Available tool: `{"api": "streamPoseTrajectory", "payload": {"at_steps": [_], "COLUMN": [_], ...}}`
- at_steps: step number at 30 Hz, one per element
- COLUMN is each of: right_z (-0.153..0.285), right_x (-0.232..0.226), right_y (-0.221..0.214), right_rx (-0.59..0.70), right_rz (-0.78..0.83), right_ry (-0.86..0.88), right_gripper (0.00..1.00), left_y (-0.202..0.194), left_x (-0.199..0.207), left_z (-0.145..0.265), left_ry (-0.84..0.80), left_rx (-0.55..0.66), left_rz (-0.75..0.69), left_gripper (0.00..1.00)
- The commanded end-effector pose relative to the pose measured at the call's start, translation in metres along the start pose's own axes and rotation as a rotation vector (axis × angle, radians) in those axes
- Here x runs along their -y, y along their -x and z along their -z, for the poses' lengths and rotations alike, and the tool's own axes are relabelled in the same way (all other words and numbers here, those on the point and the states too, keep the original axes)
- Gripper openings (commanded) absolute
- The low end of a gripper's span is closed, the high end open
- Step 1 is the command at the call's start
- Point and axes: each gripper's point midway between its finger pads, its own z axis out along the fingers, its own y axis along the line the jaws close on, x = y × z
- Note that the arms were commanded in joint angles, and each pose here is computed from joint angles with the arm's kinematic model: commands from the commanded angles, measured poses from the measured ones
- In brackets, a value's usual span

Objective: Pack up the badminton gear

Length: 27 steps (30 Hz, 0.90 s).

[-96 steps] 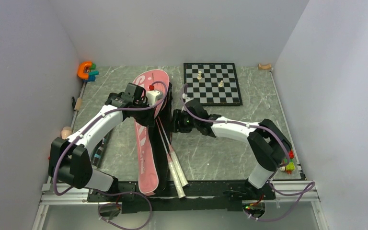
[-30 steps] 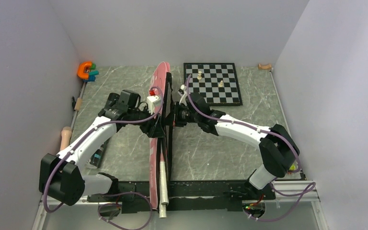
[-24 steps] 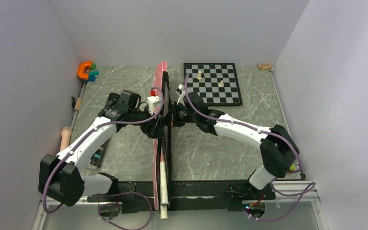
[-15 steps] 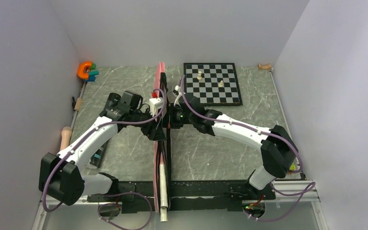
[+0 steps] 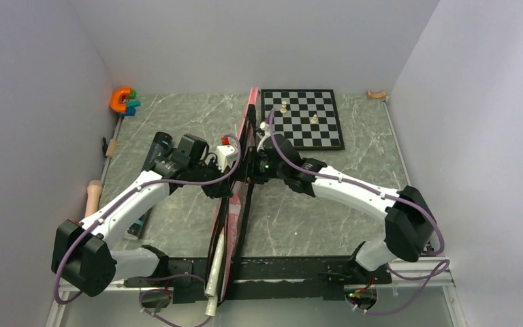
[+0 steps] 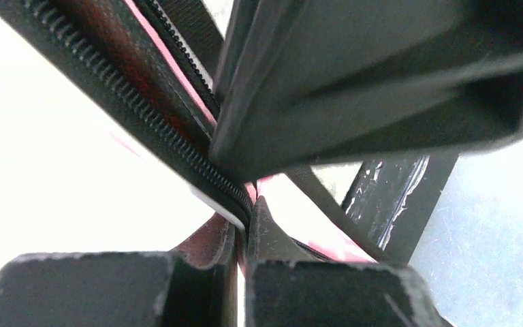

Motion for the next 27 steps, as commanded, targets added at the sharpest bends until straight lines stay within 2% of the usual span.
{"api": "streamPoseTrajectory", "payload": {"at_steps": [1, 7, 12, 19, 27], "right_z": [0.034, 0.071, 0.078, 0.045, 0.011], "right_x": [-0.027, -0.001, -0.010, -0.028, -0.002], "right_y": [0.051, 0.082, 0.123, 0.153, 0.160], "right_rx": [0.188, 0.298, 0.334, 0.288, 0.236], "right_rz": [-0.025, -0.072, -0.069, -0.090, -0.182], "right_ry": [0.114, 0.091, 0.112, 0.168, 0.114], "right_gripper": [0.32, 0.55, 0.68, 0.68, 0.67], "left_y": [0.015, 0.018, 0.021, 0.025, 0.027], "left_x": [0.002, 0.000, 0.000, 0.000, -0.002], "left_z": [0.007, 0.008, 0.005, 0.007, 0.007], "left_ry": [0.018, 0.031, 0.030, 0.035, 0.045], "left_rx": [0.038, 0.042, 0.032, 0.033, 0.033], "left_rz": [-0.082, -0.077, -0.073, -0.082, -0.098], "left_gripper": [0.00, 0.00, 0.00, 0.00, 0.00]}}
